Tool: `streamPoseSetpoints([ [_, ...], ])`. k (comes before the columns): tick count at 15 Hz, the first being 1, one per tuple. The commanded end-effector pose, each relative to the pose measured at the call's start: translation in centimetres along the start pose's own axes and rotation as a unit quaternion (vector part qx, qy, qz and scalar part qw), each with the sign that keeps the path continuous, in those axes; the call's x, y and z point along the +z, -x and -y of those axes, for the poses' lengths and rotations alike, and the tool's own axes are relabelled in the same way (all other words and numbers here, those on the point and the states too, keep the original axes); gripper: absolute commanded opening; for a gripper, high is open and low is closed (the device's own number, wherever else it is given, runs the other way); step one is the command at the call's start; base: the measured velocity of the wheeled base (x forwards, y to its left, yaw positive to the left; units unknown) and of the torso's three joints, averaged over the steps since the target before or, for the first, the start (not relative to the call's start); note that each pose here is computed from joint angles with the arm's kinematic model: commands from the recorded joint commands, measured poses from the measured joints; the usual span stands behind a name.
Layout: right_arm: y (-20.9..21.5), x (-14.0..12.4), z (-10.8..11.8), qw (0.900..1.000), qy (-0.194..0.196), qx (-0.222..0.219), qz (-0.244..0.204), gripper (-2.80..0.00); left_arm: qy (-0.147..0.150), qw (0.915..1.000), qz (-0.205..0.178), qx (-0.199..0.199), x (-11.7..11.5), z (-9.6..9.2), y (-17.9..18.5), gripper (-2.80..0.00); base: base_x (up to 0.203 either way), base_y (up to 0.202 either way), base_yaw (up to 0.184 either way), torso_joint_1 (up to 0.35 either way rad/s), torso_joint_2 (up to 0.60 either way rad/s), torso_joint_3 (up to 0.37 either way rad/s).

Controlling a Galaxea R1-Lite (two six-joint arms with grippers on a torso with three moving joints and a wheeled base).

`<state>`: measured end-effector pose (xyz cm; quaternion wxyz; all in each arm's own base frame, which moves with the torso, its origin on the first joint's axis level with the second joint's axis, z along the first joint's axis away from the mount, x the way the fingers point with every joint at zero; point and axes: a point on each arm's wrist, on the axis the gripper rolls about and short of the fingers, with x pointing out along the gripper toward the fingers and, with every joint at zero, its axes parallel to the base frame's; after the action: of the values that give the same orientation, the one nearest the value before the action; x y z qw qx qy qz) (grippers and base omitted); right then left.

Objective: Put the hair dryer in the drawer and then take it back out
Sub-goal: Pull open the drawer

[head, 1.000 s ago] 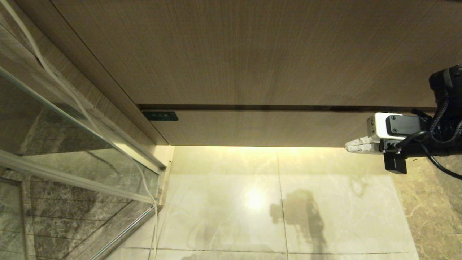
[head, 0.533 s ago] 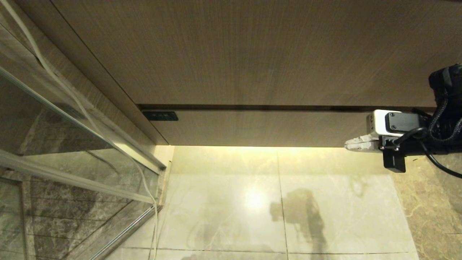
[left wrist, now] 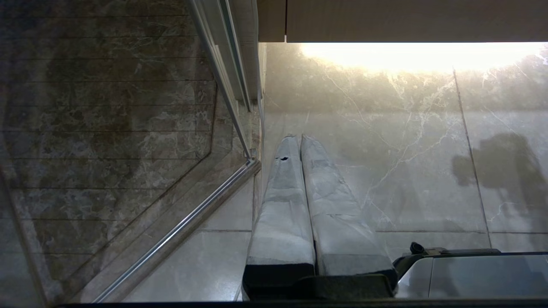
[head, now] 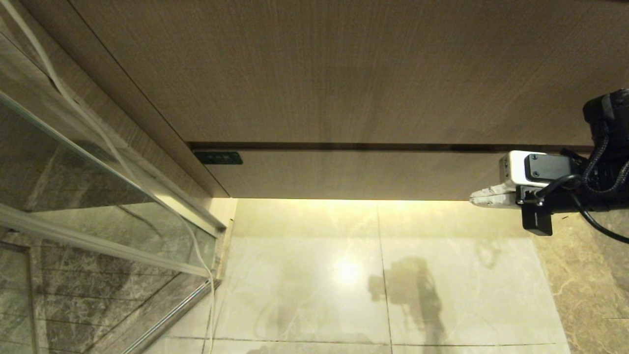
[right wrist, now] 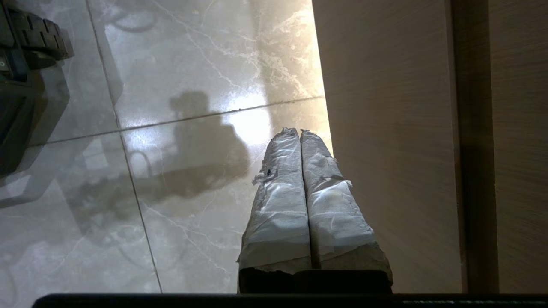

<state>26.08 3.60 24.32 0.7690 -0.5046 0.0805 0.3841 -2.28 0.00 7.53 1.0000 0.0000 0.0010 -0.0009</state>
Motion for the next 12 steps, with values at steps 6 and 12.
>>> streamPoseSetpoints([
  [6, -1.3, -0.6, -0.2, 0.999, 0.040, 0.020, -0.001, 0.00, 0.000, 1.0000, 0.000, 0.000, 0.0, 0.0, 0.0, -2.80, 0.000, 0.000, 0.000, 0.000, 0.00, 0.000],
  [12, -3.3, -0.5, 0.9, 0.996, 0.088, -0.013, 0.011, 0.00, 0.000, 1.0000, -0.001, 0.000, 0.0, 0.0, 0.0, -2.80, 0.000, 0.000, 0.000, 0.000, 0.00, 0.000],
])
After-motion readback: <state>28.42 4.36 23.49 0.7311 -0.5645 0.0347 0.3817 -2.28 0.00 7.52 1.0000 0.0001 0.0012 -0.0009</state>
